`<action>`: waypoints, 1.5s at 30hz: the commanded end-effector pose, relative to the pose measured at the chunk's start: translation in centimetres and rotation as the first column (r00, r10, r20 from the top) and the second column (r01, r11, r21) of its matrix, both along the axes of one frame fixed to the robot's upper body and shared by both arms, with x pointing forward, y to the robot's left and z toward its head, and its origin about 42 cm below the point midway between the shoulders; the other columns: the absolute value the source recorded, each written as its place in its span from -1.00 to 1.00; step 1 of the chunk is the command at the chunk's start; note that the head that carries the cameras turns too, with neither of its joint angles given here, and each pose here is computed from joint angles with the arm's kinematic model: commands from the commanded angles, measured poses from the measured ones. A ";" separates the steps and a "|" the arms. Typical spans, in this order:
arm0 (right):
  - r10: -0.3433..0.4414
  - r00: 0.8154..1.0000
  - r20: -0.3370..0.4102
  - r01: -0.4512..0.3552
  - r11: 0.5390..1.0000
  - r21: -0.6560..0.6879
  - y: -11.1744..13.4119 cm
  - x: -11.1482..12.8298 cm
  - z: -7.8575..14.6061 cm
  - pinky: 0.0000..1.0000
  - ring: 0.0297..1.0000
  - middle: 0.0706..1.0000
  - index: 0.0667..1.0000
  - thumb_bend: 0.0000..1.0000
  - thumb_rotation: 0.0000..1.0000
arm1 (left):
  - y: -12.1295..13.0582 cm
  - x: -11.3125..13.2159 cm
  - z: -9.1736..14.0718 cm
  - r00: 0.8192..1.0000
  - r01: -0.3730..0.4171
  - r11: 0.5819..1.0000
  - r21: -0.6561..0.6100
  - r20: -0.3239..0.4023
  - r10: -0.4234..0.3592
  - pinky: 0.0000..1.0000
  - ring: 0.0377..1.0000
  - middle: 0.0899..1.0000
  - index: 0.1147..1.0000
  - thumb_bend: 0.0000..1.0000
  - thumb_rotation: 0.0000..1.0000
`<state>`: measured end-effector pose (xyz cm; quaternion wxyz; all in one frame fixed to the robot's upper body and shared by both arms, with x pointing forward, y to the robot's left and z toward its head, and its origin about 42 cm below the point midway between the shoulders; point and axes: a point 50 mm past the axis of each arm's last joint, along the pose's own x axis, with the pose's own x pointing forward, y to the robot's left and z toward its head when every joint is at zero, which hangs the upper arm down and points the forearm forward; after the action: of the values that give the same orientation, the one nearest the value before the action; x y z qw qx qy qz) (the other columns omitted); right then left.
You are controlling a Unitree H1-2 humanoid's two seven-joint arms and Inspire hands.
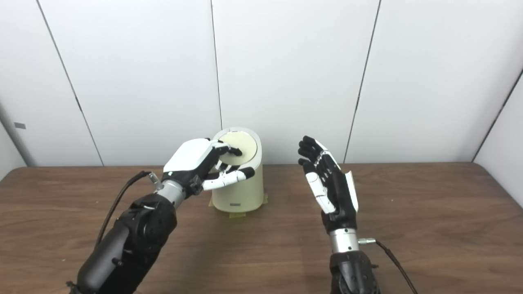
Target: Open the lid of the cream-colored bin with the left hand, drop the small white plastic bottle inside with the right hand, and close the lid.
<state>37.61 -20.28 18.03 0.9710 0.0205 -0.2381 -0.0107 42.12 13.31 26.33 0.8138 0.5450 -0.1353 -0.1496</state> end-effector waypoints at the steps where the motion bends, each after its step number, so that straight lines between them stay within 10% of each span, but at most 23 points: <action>1: 0.013 0.998 0.063 -0.014 1.000 0.009 0.2 0.4 2.0 0.54 0.63 0.62 0.61 -0.32 0.44 | -0.1 0.5 0.1 1.000 0.007 1.000 0.026 -0.003 -0.007 1.00 0.83 0.61 0.55 0.48 1.00; 27: 0.005 0.998 0.069 -0.005 1.000 -0.002 0.6 0.2 2.0 0.48 0.59 0.59 0.57 -0.34 0.37 | 1.4 1.4 -2.4 0.999 -0.043 0.993 0.110 -0.008 0.044 1.00 0.81 0.61 0.47 0.38 1.00; 38: 0.013 0.998 0.064 -0.013 1.000 -0.008 0.5 0.3 1.8 0.50 0.62 0.62 0.60 -0.31 0.41 | 1.1 0.0 -1.8 0.992 -0.004 0.997 -0.078 0.125 0.013 1.00 0.93 0.78 0.81 0.35 1.00; 45: 0.016 0.998 0.066 -0.015 1.000 -0.012 0.5 0.3 1.7 0.50 0.61 0.62 0.60 -0.36 0.36 | 0.4 -1.2 -1.2 0.956 0.031 0.979 -0.204 0.290 0.030 1.00 1.00 0.99 0.99 0.28 1.00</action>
<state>37.53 -19.99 17.83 0.9738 0.0158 -0.2267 -0.0075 40.58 14.30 21.74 0.8472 0.4853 -0.1969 -0.0893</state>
